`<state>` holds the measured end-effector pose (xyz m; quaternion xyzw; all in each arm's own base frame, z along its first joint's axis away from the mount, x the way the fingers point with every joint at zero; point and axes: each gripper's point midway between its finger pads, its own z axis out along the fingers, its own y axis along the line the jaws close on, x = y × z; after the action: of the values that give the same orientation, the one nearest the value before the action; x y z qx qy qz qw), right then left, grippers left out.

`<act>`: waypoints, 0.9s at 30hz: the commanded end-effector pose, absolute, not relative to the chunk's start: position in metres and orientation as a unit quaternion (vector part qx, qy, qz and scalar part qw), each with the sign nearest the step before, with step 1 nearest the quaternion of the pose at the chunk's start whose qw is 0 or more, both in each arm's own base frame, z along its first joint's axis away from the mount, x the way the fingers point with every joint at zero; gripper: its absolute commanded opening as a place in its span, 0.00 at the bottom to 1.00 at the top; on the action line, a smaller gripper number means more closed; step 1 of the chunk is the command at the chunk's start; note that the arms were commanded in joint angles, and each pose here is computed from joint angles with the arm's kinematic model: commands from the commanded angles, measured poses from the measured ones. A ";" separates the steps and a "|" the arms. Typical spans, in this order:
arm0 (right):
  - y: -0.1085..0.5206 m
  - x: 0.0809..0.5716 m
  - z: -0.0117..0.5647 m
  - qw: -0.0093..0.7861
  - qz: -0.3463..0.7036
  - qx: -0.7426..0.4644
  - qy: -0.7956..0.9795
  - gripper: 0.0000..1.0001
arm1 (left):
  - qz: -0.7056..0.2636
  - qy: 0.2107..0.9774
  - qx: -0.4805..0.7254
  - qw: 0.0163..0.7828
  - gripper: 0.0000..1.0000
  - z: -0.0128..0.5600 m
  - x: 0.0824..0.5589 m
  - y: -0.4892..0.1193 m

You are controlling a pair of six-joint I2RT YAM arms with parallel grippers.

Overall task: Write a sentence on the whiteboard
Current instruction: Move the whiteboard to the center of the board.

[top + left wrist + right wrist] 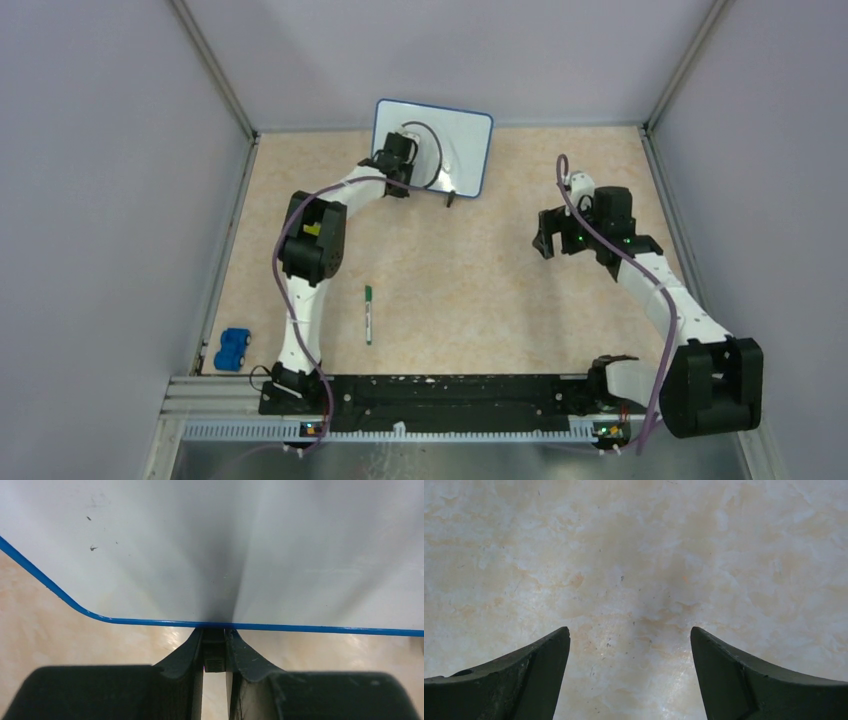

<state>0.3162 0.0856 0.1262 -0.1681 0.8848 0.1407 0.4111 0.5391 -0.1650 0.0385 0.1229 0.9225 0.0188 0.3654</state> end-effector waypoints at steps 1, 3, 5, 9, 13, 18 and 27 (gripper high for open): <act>0.085 0.311 0.142 0.431 0.138 -0.166 0.876 0.87 | -0.018 0.941 0.122 0.315 0.03 0.046 0.485 -0.201; 0.086 0.311 0.147 0.444 0.141 -0.168 0.869 0.87 | -0.034 0.946 0.109 0.304 0.03 0.042 0.469 -0.212; 0.086 0.310 0.151 0.459 0.141 -0.165 0.861 0.86 | -0.034 0.947 0.108 0.301 0.04 0.041 0.453 -0.222; 0.088 0.312 0.162 0.483 0.146 -0.164 0.847 0.84 | -0.042 0.945 0.117 0.303 0.05 0.048 0.424 -0.248; 0.093 0.312 0.161 0.469 0.159 -0.173 0.851 0.84 | -0.047 0.948 0.120 0.290 0.15 0.039 0.396 -0.267; 0.094 0.312 0.157 0.468 0.165 -0.160 0.853 0.84 | -0.062 0.951 0.140 0.268 0.24 0.024 0.363 -0.290; 0.104 0.305 0.147 0.451 0.189 -0.180 0.853 0.76 | -0.176 0.943 0.181 0.218 0.54 0.038 0.323 -0.328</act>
<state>0.3031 0.0964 0.1436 -0.1685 0.8617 0.1744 0.4457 0.3574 -0.3059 0.0270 0.1602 0.9450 -0.0929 0.2696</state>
